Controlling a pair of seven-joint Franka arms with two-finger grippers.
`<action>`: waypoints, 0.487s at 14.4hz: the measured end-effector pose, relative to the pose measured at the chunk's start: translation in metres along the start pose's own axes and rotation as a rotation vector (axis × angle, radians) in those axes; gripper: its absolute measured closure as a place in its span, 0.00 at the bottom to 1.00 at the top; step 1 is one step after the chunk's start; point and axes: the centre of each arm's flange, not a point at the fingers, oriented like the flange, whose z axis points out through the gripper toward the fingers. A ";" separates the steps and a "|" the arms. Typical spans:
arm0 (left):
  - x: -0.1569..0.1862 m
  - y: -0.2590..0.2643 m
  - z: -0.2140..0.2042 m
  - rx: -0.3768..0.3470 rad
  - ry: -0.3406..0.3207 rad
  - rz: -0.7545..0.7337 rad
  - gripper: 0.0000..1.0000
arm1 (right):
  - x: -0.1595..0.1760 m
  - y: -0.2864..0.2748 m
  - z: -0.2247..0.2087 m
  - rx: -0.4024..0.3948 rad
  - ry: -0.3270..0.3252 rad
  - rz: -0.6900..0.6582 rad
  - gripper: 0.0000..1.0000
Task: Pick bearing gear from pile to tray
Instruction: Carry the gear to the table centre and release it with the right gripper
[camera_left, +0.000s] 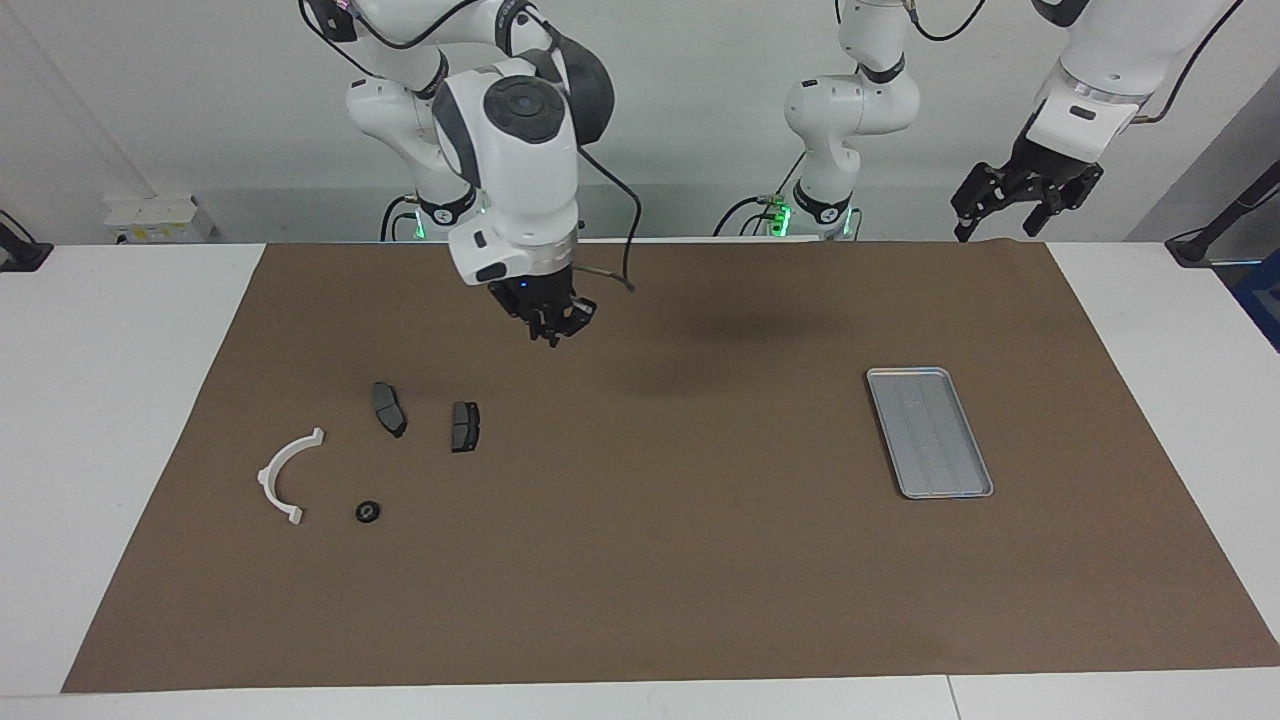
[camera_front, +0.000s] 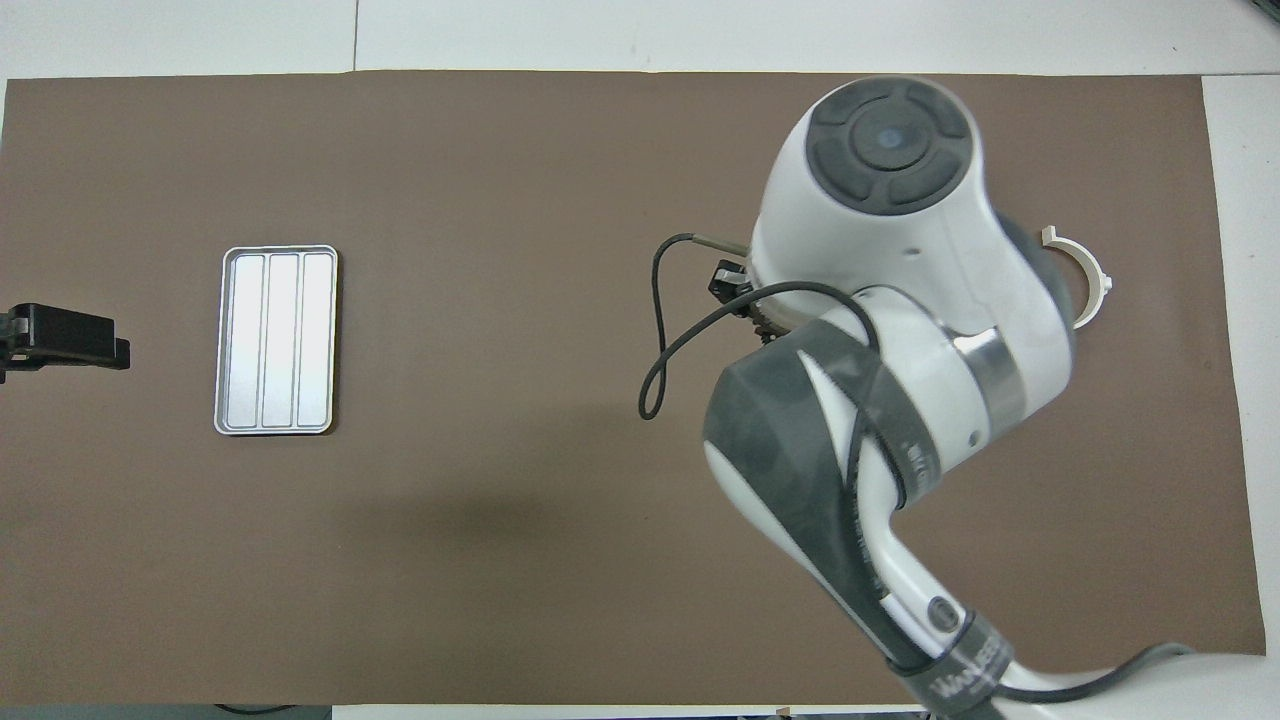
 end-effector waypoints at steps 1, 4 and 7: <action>0.000 0.000 0.000 0.000 0.000 0.000 0.00 | -0.021 -0.015 0.004 0.020 -0.009 0.052 0.76; 0.000 0.000 0.000 0.000 0.000 0.000 0.00 | -0.075 -0.054 0.034 0.068 -0.006 0.162 0.76; 0.000 0.000 0.000 0.000 0.000 0.000 0.00 | -0.100 -0.072 0.075 0.080 -0.015 0.199 0.76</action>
